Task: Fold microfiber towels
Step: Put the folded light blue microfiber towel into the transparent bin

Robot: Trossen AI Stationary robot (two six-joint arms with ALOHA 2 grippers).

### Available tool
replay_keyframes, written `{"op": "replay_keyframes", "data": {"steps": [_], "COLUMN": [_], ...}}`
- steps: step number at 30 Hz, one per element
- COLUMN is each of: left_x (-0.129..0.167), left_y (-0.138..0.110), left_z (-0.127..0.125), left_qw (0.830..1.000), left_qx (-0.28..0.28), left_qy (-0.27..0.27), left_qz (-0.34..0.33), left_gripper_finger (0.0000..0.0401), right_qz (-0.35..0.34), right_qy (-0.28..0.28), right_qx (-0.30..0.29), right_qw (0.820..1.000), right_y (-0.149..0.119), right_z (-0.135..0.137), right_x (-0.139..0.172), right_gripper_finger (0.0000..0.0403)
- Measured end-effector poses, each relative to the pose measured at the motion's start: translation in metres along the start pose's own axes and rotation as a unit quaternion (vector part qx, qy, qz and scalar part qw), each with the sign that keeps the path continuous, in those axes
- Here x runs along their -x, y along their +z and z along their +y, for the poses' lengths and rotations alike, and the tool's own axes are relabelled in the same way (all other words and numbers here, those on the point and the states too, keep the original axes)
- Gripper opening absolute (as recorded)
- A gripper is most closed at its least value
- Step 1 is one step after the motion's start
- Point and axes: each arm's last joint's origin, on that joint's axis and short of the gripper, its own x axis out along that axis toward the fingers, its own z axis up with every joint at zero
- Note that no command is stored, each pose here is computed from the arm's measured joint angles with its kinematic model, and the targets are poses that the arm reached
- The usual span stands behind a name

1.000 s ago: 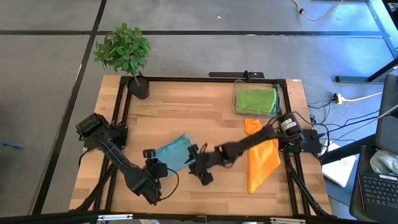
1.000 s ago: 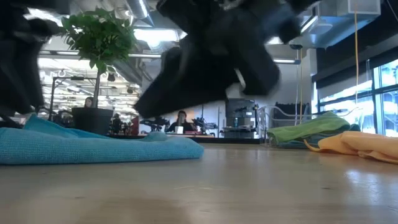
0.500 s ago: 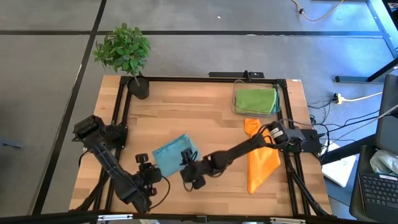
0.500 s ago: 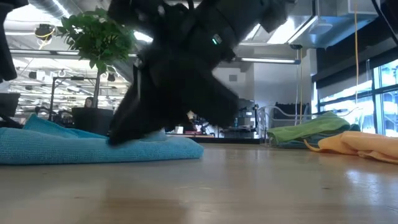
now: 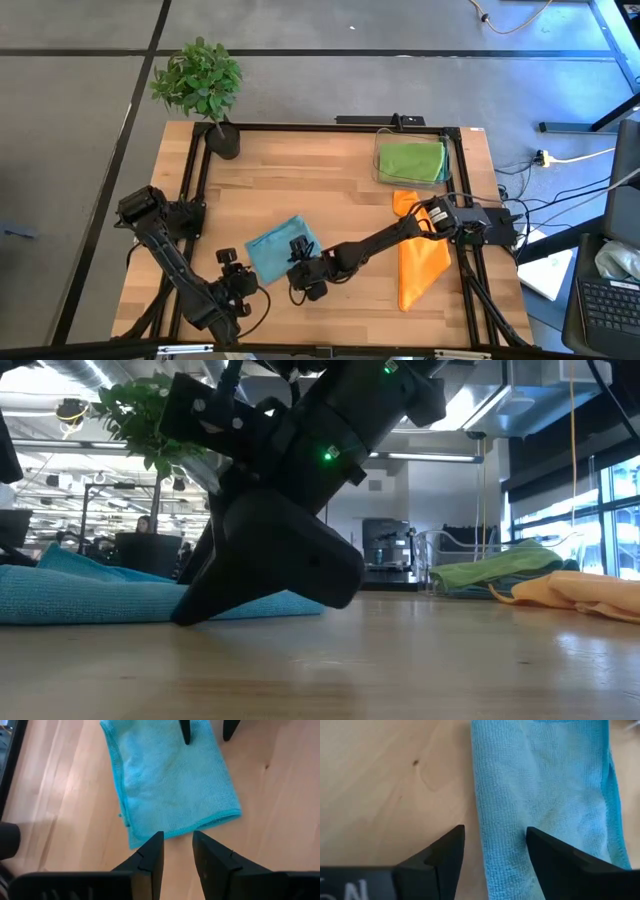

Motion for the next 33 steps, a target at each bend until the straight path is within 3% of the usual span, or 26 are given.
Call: {"op": "replay_keyframes", "data": {"steps": [5, 15, 20, 24, 28, 33], "left_x": [0.000, 0.001, 0.001, 0.001, 0.001, 0.001], "left_y": [0.000, -0.001, -0.001, -0.001, 0.000, 0.000], "left_z": [0.001, 0.001, 0.001, 0.001, 0.001, 0.001], "left_qw": [1.000, 1.000, 1.000, 1.000, 1.000, 1.000], "left_qx": [-0.003, -0.005, -0.006, -0.006, -0.006, -0.005], "left_qy": [0.004, 0.003, 0.006, 0.007, 0.009, 0.009], "left_qz": [-0.001, -0.002, -0.008, -0.009, -0.017, -0.017], "left_gripper_finger": [0.0096, 0.0096, 0.0096, 0.0096, 0.0096, 0.0096], "right_qz": [0.007, -0.006, -0.002, 0.007, 0.028, 0.137], "right_qy": [0.000, 0.080, 0.090, 0.082, 0.052, -0.014], "right_qx": [-0.007, -0.049, -0.053, -0.049, -0.018, 0.038], "right_qw": [1.000, 0.996, 0.995, 0.995, 0.998, 0.990], "right_y": [-0.005, -0.017, -0.021, -0.024, -0.024, -0.029], "right_z": [-0.013, -0.043, -0.048, -0.052, -0.057, -0.088], "right_x": [-0.005, -0.016, -0.017, -0.019, -0.013, 0.016], "right_gripper_finger": [0.0201, 0.0130, 0.0072, 0.0013, 0.0008, 0.0006]}}
